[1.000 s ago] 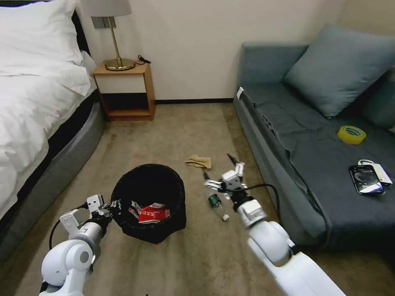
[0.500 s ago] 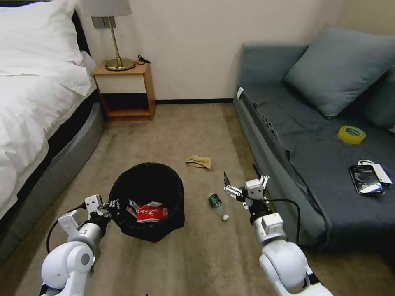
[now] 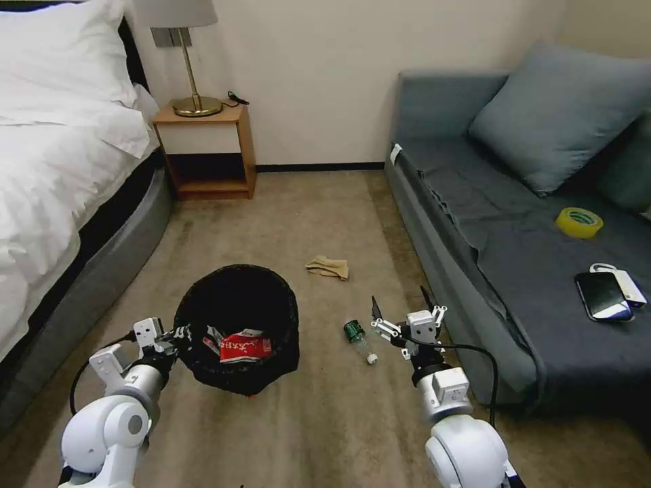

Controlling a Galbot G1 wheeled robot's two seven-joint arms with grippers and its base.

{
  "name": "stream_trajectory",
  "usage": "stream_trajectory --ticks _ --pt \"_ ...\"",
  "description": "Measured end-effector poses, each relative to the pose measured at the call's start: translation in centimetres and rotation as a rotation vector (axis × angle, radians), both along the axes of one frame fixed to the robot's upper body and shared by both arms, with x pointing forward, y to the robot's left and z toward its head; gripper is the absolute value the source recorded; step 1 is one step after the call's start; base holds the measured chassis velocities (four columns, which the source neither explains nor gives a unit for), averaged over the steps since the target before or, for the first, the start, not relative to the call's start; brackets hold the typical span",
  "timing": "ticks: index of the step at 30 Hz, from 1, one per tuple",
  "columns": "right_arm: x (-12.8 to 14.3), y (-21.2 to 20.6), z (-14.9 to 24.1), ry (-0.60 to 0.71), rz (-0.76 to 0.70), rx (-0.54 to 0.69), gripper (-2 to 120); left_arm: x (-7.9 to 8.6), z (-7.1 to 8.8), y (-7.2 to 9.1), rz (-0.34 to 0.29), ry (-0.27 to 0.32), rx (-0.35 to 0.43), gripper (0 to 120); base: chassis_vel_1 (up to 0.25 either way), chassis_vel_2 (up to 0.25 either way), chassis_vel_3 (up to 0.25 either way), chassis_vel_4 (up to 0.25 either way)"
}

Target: Pick up the trash bin, then pick up the garbage on the floor and place it into the trash bin.

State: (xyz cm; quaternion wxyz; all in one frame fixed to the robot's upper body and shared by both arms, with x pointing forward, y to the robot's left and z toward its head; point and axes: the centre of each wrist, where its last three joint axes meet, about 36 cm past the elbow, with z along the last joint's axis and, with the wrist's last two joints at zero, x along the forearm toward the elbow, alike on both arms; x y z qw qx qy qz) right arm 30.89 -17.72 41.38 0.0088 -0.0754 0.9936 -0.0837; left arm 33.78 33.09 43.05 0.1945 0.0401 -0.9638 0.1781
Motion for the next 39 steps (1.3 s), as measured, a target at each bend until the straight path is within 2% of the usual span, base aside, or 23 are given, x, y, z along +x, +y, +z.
stream_trajectory --ticks 13,39 --pt "-0.48 -0.26 -0.46 -0.001 0.007 -0.005 100 -0.04 0.01 0.1 -0.001 -0.002 0.0 5 0.0 0.0 0.0 0.0" --pt "0.31 -0.37 -0.69 0.014 0.031 -0.004 100 -0.1 0.45 0.52 0.003 -0.014 -0.003 5 -0.02 0.022 0.016 -0.019"
